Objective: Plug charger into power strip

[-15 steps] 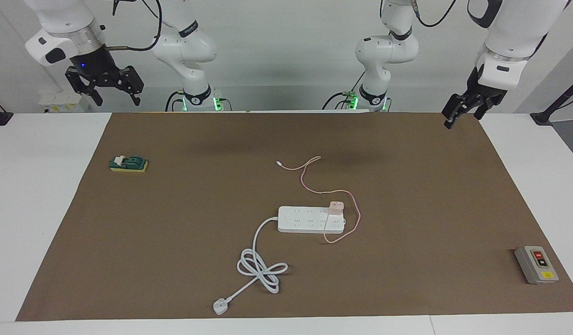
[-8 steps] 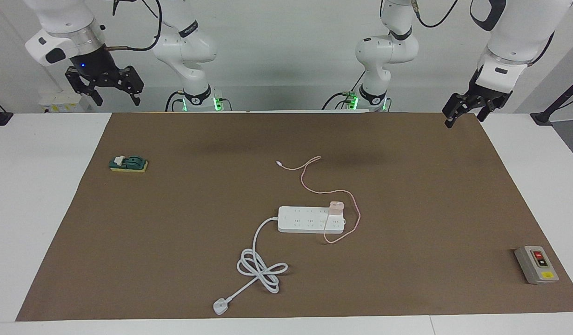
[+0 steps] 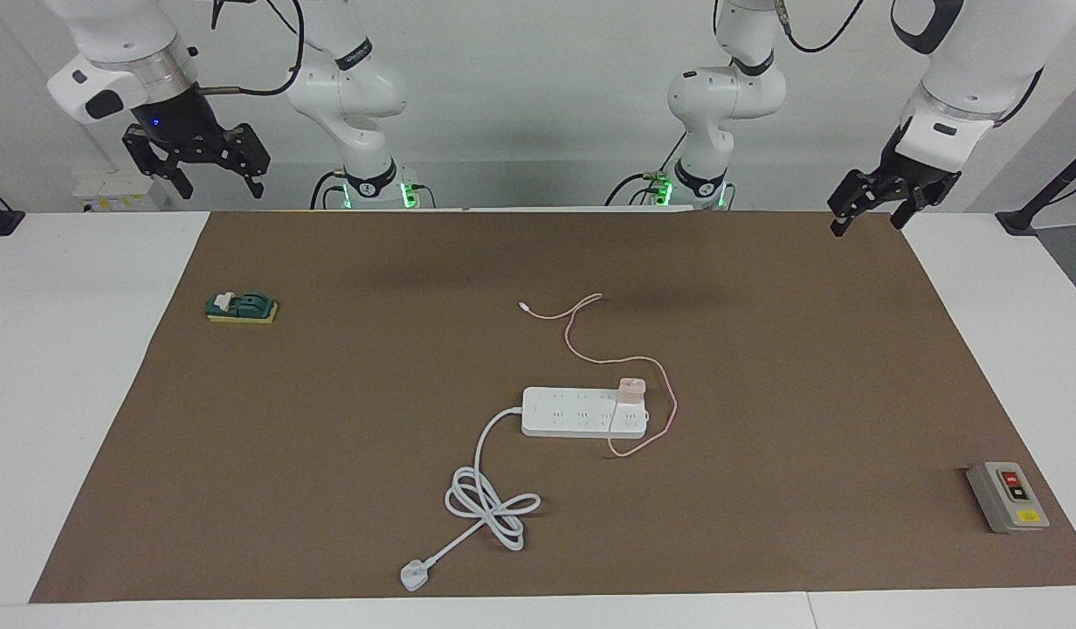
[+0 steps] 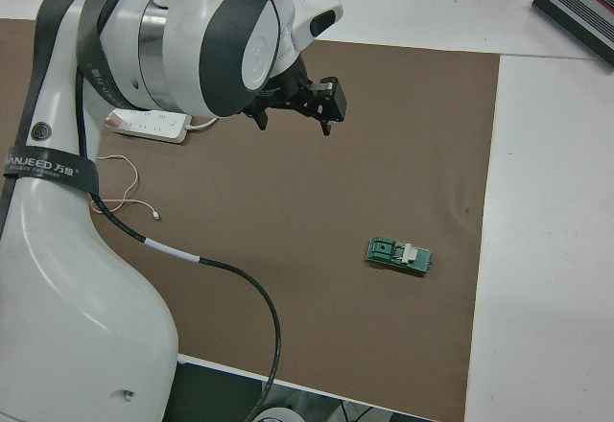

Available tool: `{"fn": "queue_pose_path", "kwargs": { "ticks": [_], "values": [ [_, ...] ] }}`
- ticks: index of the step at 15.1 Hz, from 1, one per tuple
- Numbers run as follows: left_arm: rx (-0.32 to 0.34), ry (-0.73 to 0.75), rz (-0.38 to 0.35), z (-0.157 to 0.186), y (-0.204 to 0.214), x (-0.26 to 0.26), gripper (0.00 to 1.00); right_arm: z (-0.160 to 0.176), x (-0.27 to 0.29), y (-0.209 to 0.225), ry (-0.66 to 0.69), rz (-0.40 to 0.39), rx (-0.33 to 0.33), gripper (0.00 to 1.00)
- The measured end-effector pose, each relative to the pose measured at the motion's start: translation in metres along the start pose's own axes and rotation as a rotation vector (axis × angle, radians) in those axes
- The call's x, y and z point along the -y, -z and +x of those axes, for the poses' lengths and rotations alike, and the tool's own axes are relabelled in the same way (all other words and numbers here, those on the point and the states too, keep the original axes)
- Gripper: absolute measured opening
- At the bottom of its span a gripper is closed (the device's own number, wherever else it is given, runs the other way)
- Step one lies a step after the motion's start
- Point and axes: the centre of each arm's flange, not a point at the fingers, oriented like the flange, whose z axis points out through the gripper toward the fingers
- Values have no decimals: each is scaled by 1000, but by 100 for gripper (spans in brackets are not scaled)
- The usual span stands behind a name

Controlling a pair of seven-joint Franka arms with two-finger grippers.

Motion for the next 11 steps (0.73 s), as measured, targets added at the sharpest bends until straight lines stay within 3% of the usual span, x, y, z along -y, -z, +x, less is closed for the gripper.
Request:
{"fn": "queue_pose_path", "kwargs": {
  "ticks": [11],
  "values": [
    [8,-25,-26,6,-4,-14,100,0,-4,0,-7,0,0,100]
  ]
}}
